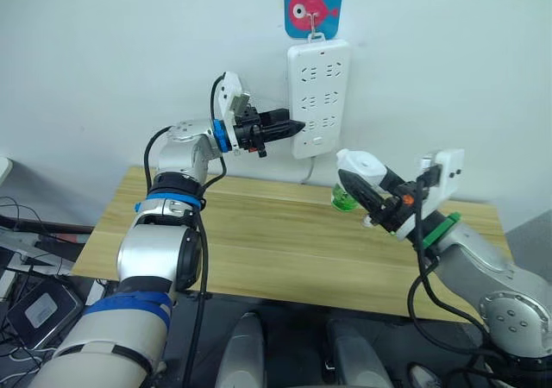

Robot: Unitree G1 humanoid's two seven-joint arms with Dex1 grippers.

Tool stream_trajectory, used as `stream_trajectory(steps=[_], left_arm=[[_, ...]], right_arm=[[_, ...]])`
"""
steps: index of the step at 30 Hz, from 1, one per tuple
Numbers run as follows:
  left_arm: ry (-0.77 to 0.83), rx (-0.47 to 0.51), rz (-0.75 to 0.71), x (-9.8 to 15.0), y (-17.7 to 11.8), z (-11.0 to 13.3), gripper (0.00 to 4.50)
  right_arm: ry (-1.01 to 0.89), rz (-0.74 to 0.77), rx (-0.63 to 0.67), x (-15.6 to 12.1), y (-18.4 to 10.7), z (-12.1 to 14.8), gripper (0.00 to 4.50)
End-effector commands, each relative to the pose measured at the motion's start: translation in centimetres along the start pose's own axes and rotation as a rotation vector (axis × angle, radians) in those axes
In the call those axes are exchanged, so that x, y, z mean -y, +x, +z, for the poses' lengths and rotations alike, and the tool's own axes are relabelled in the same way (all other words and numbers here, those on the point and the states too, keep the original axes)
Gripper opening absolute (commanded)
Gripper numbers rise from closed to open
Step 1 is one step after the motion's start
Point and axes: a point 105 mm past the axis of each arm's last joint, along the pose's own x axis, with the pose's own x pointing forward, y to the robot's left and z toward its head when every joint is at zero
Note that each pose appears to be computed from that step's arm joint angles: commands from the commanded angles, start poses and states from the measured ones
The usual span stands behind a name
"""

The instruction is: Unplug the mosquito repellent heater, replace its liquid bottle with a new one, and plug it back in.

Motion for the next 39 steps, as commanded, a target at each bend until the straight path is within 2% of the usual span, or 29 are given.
stream_trajectory(steps=[1,11,39], left_arm=[[0.015,0.040,-0.020,0.3,0.9,1.7,1.25],[0.012,0.015,-0.049,0.7,1.0,1.3,1.25],[0.033,-0.006,-0.061,1.1,0.9,0.7,1.25]], right_arm=[[-0.010,-0.035,0.046,-0.3,1.0,1.2,3.06],[0.026,-0.143,0.112,1.5,2.6,2.6,3.06],[0.035,-0.113,0.097,1.4,3.5,2.2,3.06]])
